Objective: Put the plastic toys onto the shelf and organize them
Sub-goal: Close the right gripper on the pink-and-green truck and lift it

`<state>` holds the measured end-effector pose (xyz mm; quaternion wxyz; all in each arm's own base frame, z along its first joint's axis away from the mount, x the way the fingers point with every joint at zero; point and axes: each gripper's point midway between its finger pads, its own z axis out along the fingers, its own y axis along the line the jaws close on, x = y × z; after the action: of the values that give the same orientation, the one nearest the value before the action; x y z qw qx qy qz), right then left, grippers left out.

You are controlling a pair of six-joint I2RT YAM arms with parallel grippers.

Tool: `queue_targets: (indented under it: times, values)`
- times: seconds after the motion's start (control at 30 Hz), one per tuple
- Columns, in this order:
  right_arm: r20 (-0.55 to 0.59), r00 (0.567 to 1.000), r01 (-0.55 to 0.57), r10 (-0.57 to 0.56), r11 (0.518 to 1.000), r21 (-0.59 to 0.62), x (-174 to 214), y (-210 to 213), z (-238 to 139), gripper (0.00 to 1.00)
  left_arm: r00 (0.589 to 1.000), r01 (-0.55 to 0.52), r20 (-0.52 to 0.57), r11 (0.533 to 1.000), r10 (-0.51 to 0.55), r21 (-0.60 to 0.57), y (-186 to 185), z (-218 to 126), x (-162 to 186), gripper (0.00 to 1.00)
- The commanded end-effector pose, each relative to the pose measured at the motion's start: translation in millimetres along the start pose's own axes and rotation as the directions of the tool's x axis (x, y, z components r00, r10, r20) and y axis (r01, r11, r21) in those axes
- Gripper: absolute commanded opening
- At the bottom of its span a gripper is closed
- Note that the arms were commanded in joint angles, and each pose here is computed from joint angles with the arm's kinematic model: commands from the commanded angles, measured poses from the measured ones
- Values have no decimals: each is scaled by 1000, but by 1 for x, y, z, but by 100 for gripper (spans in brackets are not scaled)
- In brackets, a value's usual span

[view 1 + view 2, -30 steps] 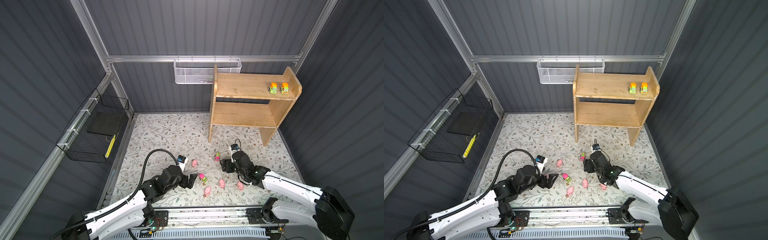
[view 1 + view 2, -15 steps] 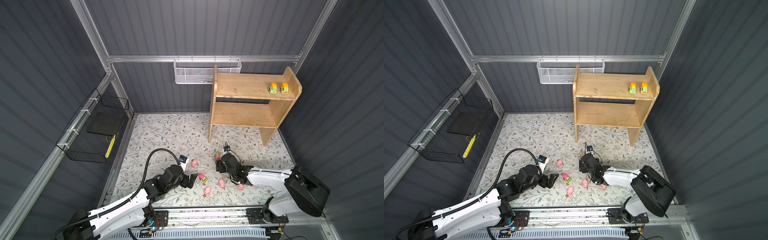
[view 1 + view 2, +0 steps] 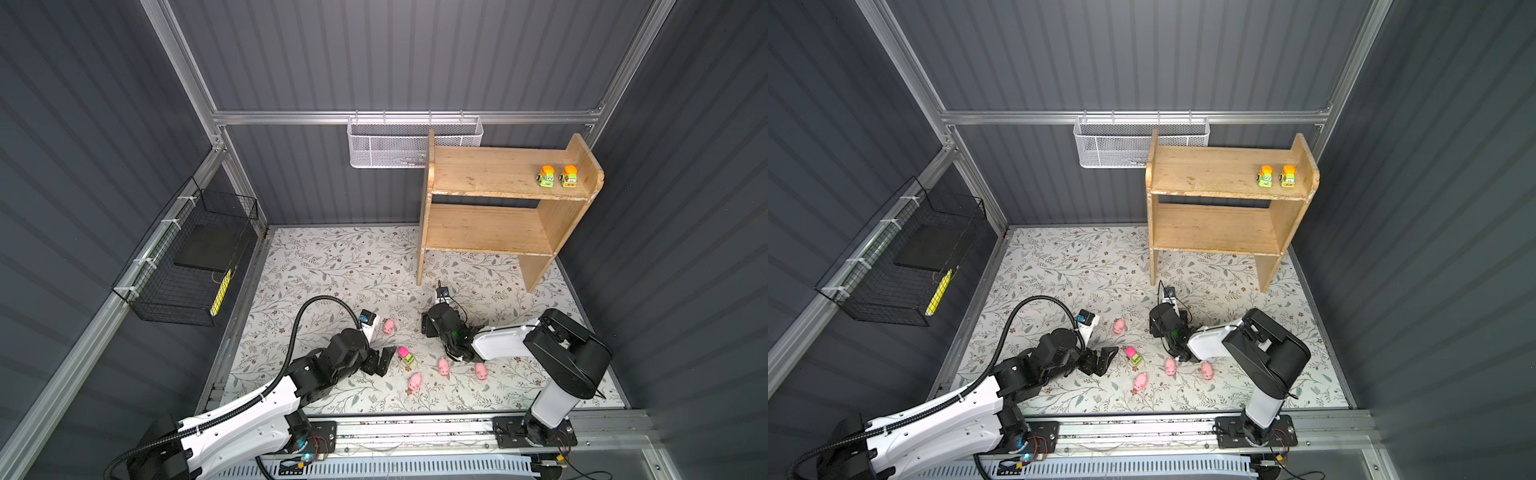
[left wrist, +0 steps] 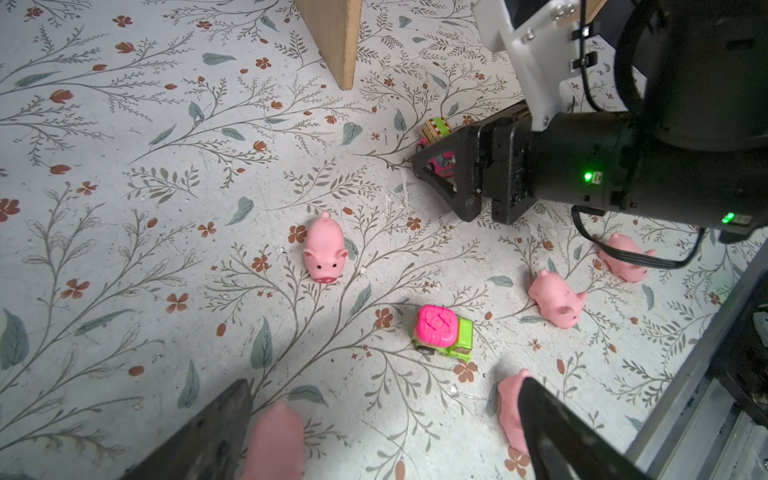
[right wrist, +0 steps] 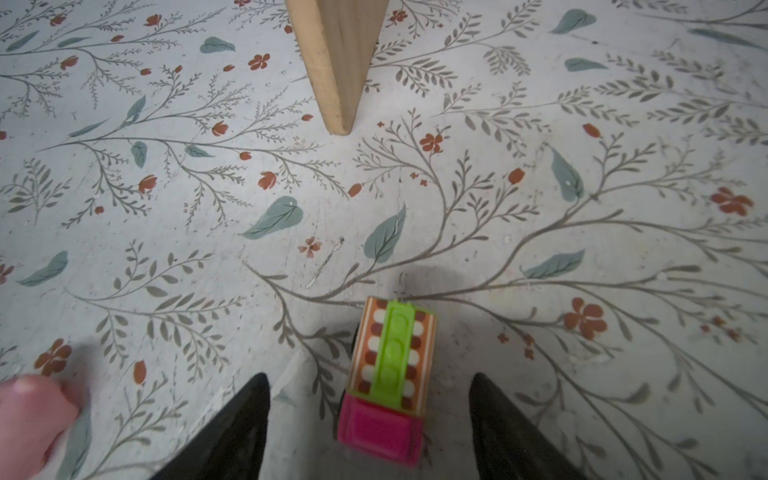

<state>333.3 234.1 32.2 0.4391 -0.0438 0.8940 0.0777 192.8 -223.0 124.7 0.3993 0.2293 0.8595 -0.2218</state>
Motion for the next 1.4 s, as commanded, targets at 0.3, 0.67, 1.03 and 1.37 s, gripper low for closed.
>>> queue_targets:
  times: [0.3, 0.67, 1.03, 1.37]
  values:
    - [96, 995, -18, 13, 998, 58, -11, 0, 17, 69, 999, -15, 37, 1000, 15, 4, -3, -5, -14, 100]
    - [109, 994, -25, 16, 997, 79, -4, -4, 26, 45, 999, -14, 30, 1000, 14, 2, -2, -4, -12, 100]
    - [112, 993, -30, 21, 997, 75, -12, -6, 15, 31, 1000, -16, 24, 1000, 16, 8, -4, -1, -13, 100]
    - [105, 994, -22, 17, 999, 49, -37, -3, -14, 30, 999, -11, 51, 1000, 10, 17, -7, -11, -26, 100]
